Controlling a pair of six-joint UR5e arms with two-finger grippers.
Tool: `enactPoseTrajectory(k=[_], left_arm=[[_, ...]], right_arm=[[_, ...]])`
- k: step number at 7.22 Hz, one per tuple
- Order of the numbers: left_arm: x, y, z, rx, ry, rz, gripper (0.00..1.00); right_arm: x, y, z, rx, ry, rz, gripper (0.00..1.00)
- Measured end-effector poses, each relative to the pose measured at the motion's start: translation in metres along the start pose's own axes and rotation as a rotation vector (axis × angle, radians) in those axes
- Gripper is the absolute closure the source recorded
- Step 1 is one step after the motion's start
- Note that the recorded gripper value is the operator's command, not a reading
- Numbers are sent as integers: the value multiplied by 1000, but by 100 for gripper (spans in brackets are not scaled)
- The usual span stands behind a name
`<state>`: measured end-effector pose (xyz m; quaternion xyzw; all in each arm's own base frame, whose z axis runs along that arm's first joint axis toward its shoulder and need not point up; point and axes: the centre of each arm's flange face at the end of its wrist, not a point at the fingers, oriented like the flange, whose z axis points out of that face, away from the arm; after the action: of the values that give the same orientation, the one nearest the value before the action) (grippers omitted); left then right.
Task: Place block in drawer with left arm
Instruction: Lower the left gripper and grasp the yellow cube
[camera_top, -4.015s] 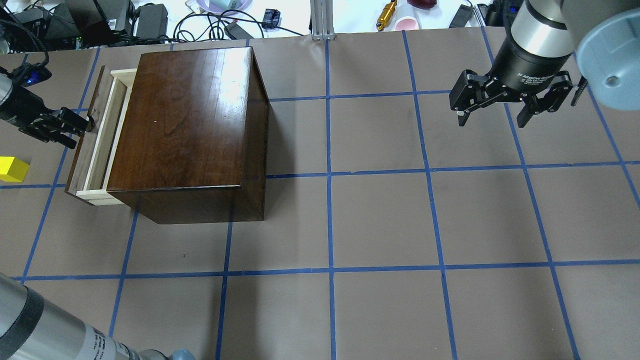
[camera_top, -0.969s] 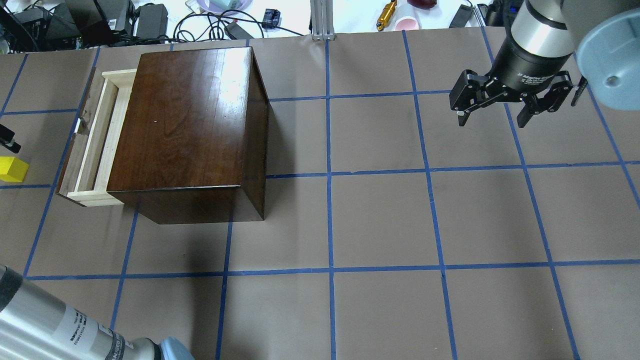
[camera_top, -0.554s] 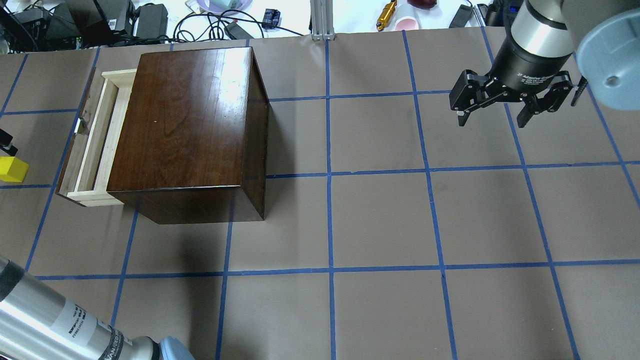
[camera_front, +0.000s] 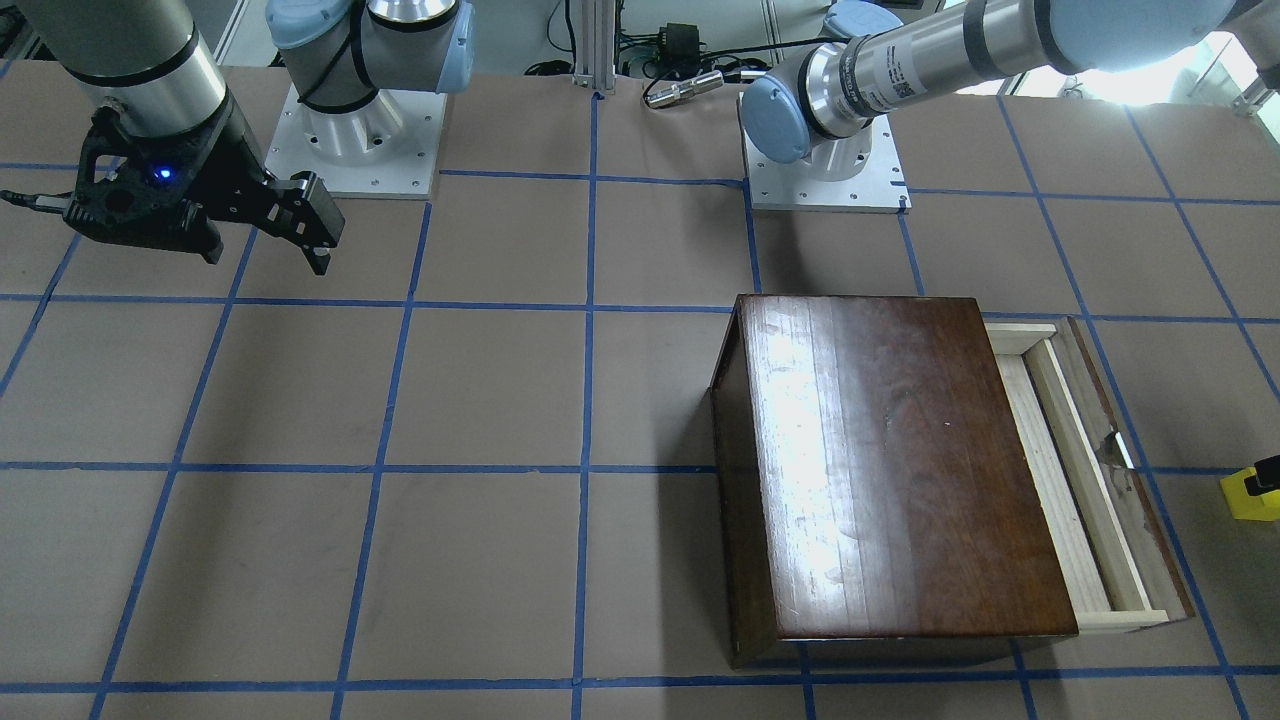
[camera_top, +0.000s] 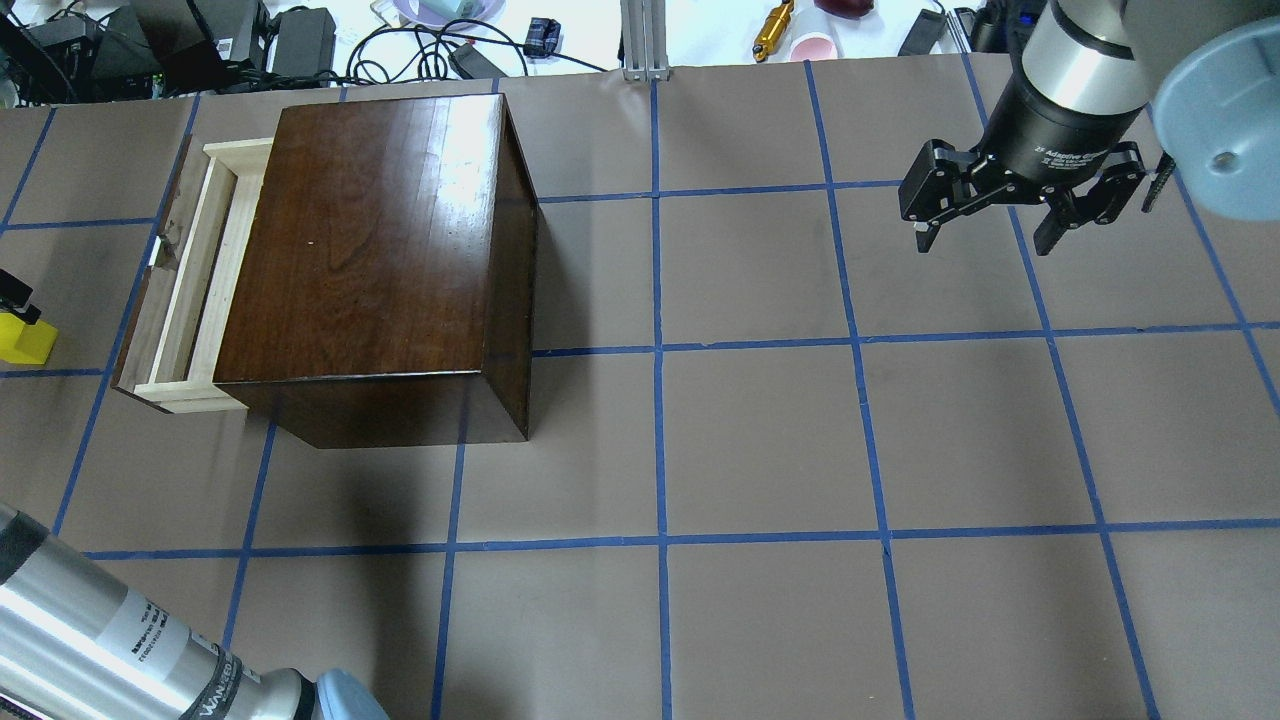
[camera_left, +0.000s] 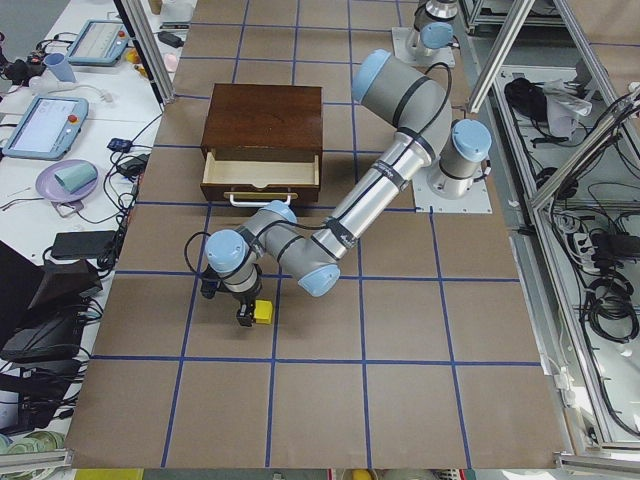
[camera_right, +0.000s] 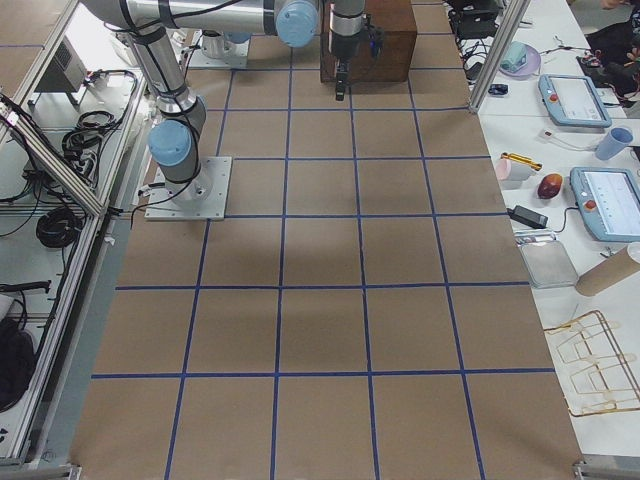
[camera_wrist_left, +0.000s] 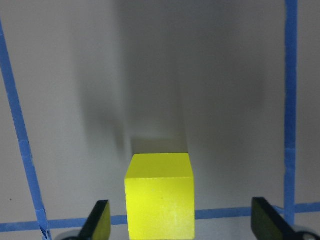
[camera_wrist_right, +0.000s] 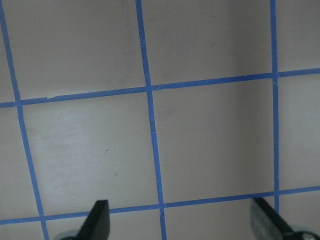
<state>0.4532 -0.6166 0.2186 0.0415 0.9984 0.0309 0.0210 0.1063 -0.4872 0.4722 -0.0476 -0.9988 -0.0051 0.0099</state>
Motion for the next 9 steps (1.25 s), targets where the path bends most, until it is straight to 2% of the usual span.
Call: enactPoseTrajectory(k=[2, 3, 4, 5, 6, 7, 9], left_arm=[[-6, 1, 18, -15, 0, 7, 0], [-7, 1, 23, -20, 2, 10, 18], [-7, 1, 27, -22, 5, 12, 44], [-7, 1, 29, -23, 7, 16, 56], [-7, 0, 30, -22, 8, 23, 59], [-7, 0, 29, -22, 9, 31, 70], [-7, 1, 21, -17, 2, 43, 71]], right_arm=[[0, 0, 0, 0, 0, 0, 0], [0, 0, 0, 0, 0, 0, 0], [0, 0, 0, 0, 0, 0, 0], [0, 0, 0, 0, 0, 0, 0], [0, 0, 0, 0, 0, 0, 0], [0, 0, 0, 0, 0, 0, 0], [0, 0, 0, 0, 0, 0, 0]])
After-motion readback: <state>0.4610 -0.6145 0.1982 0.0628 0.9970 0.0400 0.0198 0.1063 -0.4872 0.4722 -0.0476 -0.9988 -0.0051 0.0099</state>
